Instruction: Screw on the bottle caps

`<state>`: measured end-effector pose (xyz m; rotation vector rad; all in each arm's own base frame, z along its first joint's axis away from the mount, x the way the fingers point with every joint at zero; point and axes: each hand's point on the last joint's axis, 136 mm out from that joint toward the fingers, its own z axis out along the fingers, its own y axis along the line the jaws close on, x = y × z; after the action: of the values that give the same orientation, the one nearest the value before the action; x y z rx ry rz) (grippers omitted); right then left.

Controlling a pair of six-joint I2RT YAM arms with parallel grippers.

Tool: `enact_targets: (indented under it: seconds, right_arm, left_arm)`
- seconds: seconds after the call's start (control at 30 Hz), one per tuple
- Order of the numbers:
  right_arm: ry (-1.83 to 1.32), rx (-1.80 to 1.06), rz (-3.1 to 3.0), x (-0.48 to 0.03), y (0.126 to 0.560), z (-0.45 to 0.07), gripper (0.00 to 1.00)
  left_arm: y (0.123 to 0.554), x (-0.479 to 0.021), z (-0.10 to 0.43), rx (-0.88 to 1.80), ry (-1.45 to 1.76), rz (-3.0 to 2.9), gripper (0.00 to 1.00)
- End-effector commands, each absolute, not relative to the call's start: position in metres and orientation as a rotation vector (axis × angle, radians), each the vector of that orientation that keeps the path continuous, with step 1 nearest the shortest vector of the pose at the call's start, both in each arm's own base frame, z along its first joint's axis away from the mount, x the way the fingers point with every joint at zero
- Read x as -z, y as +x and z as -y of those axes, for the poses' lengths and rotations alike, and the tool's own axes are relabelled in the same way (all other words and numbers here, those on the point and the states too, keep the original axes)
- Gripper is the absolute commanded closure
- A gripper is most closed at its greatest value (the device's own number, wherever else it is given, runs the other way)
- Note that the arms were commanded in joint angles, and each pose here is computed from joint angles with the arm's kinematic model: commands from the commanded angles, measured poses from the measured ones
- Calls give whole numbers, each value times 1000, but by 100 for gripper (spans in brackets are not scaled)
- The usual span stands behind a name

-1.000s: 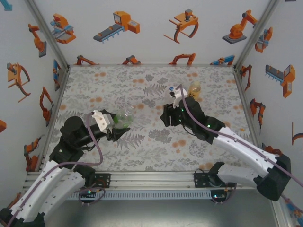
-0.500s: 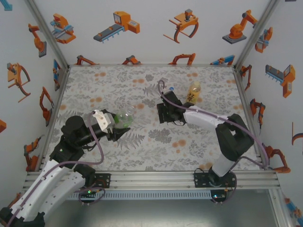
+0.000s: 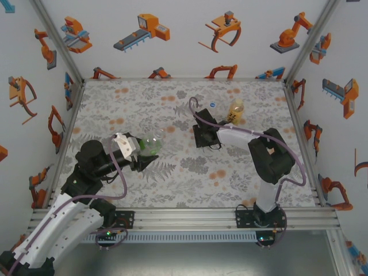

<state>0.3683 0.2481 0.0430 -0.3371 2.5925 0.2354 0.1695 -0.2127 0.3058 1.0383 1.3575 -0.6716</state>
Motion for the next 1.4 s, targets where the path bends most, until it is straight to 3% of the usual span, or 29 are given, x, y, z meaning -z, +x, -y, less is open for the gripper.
enact_targets:
  seconds: [0.0, 0.33, 0.9, 1.0, 1.17, 1.37]
  right_arm:
    - [-351, -280, -2575, -50, 369, -255, 62]
    - [-404, -278, -2579, -60, 353, -261, 70]
    - [-478, -274, -2656, -47, 246, -267, 69]
    - [-469, -272, -2668, -40, 243, -265, 66]
    - [-467, -260, -2646, -53, 244, -265, 52]
    - [-474, -286, -2625, -70, 240, -269, 53]
  left_arm:
    - [168, -322, 211, 650, 1038, -1314, 59]
    - [168, -323, 210, 651, 1038, -1313, 59]
    - [168, -323, 211, 653, 1039, -1313, 59]
    - [168, -323, 212, 657, 1041, -1312, 59]
    - [167, -323, 212, 658, 1043, -1316, 58]
    - [167, -323, 211, 656, 1039, -1312, 58]
